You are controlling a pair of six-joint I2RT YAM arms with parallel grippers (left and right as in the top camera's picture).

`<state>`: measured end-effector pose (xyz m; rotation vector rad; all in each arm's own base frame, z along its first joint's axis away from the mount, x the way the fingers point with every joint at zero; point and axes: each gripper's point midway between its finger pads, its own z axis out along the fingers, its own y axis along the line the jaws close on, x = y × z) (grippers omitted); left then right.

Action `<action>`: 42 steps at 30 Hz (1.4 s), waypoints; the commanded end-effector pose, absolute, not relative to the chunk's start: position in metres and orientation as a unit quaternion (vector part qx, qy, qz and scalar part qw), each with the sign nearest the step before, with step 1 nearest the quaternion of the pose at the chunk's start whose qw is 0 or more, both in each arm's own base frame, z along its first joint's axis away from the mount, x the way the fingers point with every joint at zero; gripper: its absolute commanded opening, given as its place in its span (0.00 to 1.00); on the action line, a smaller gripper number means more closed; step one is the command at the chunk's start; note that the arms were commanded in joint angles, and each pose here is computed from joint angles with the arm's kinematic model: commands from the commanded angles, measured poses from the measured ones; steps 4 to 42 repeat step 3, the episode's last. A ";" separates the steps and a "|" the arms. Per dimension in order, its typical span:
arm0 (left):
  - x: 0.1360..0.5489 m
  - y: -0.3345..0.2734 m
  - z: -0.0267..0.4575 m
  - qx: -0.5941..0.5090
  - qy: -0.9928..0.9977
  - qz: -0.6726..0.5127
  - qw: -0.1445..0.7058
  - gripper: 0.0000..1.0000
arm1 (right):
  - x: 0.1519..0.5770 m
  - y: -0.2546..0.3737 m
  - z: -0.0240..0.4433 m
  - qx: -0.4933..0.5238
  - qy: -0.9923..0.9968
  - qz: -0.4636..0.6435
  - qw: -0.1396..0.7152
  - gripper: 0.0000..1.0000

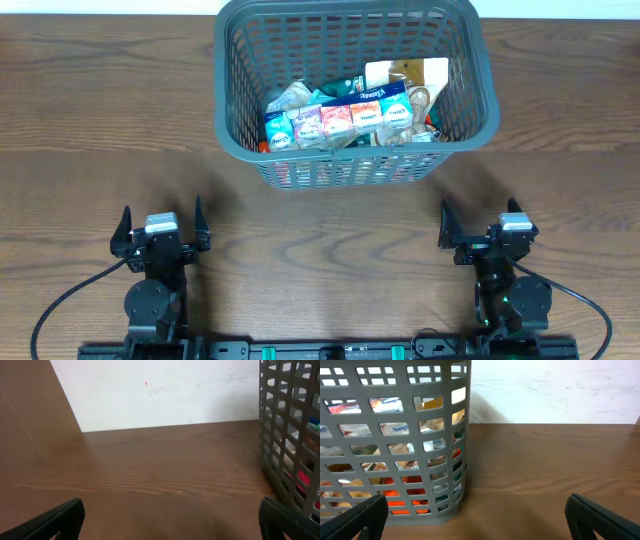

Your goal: Pack container

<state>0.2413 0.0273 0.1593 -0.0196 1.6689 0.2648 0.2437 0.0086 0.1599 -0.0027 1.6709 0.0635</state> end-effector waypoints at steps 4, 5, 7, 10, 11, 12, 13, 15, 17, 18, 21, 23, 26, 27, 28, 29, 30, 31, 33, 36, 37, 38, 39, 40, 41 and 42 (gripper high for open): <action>0.241 0.032 0.142 -0.011 0.752 0.129 0.647 0.99 | 0.244 0.007 0.157 0.005 0.741 0.030 0.671 1.00; 0.241 0.032 0.142 -0.011 0.752 0.129 0.647 0.99 | 0.244 0.007 0.157 0.005 0.741 0.030 0.671 1.00; 0.241 0.032 0.142 -0.011 0.752 0.129 0.647 0.99 | 0.244 0.007 0.157 0.005 0.741 0.030 0.671 1.00; 0.241 0.032 0.142 -0.011 0.752 0.129 0.647 0.99 | 0.244 0.007 0.157 0.005 0.741 0.030 0.671 1.00; 0.241 0.032 0.142 -0.011 0.752 0.129 0.647 0.99 | 0.244 0.007 0.157 0.005 0.741 0.030 0.671 1.00; 0.241 0.032 0.142 -0.011 0.752 0.129 0.647 0.99 | 0.244 0.007 0.157 0.005 0.741 0.030 0.671 1.00; 0.241 0.032 0.142 -0.011 0.752 0.129 0.647 0.99 | 0.244 0.007 0.157 0.005 0.741 0.030 0.671 1.00; 0.241 0.032 0.142 -0.011 0.752 0.129 0.647 0.99 | 0.244 0.007 0.157 0.005 0.741 0.030 0.671 1.00; 0.241 0.032 0.142 -0.011 0.752 0.129 0.647 0.99 | 0.244 0.007 0.157 0.005 0.741 0.030 0.671 1.00; 0.241 0.032 0.142 -0.011 0.752 0.129 0.647 0.99 | 0.244 0.007 0.157 0.005 0.741 0.030 0.671 1.00; 0.241 0.032 0.142 -0.011 0.752 0.129 0.647 0.99 | 0.244 0.007 0.157 0.005 0.741 0.030 0.671 1.00; 0.241 0.032 0.142 -0.011 0.752 0.129 0.647 0.99 | 0.244 0.007 0.157 0.005 0.741 0.030 0.671 1.00; 0.241 0.032 0.142 -0.011 0.752 0.129 0.647 0.99 | 0.244 0.007 0.157 0.005 0.741 0.030 0.671 1.00; 0.241 0.032 0.142 -0.011 0.752 0.129 0.647 0.99 | 0.244 0.007 0.157 0.005 0.741 0.030 0.671 1.00; 0.241 0.032 0.142 -0.011 0.752 0.129 0.647 0.99 | 0.244 0.007 0.157 0.005 0.741 0.030 0.671 1.00; 0.241 0.032 0.142 -0.011 0.752 0.129 0.647 0.99 | 0.244 0.007 0.157 0.005 0.741 0.030 0.671 1.00; 0.241 0.032 0.142 -0.011 0.752 0.129 0.647 0.99 | 0.244 0.007 0.157 0.005 0.741 0.030 0.671 1.00; 0.241 0.032 0.142 -0.011 0.752 0.129 0.647 0.99 | 0.244 0.007 0.157 0.005 0.741 0.030 0.671 1.00; 0.241 0.032 0.142 -0.011 0.752 0.129 0.647 0.99 | 0.244 0.007 0.157 0.005 0.741 0.030 0.671 1.00; 0.241 0.032 0.142 -0.011 0.752 0.129 0.647 0.99 | 0.244 0.007 0.157 0.005 0.741 0.030 0.671 1.00; 0.241 0.032 0.142 -0.011 0.752 0.129 0.647 0.99 | 0.244 0.007 0.157 0.005 0.741 0.030 0.671 1.00; 0.241 0.032 0.142 -0.011 0.752 0.129 0.647 0.99 | 0.244 0.007 0.157 0.005 0.741 0.030 0.671 1.00; 0.241 0.032 0.142 -0.011 0.752 0.129 0.647 0.99 | 0.244 0.007 0.157 0.005 0.741 0.030 0.671 1.00; 0.241 0.032 0.142 -0.011 0.752 0.129 0.647 0.99 | 0.244 0.007 0.157 0.005 0.741 0.030 0.671 1.00; 0.241 0.032 0.142 -0.011 0.752 0.129 0.647 0.99 | 0.244 0.007 0.157 0.005 0.741 0.030 0.671 1.00; 0.241 0.032 0.142 -0.011 0.752 0.129 0.647 0.99 | 0.244 0.007 0.157 0.005 0.741 0.030 0.671 1.00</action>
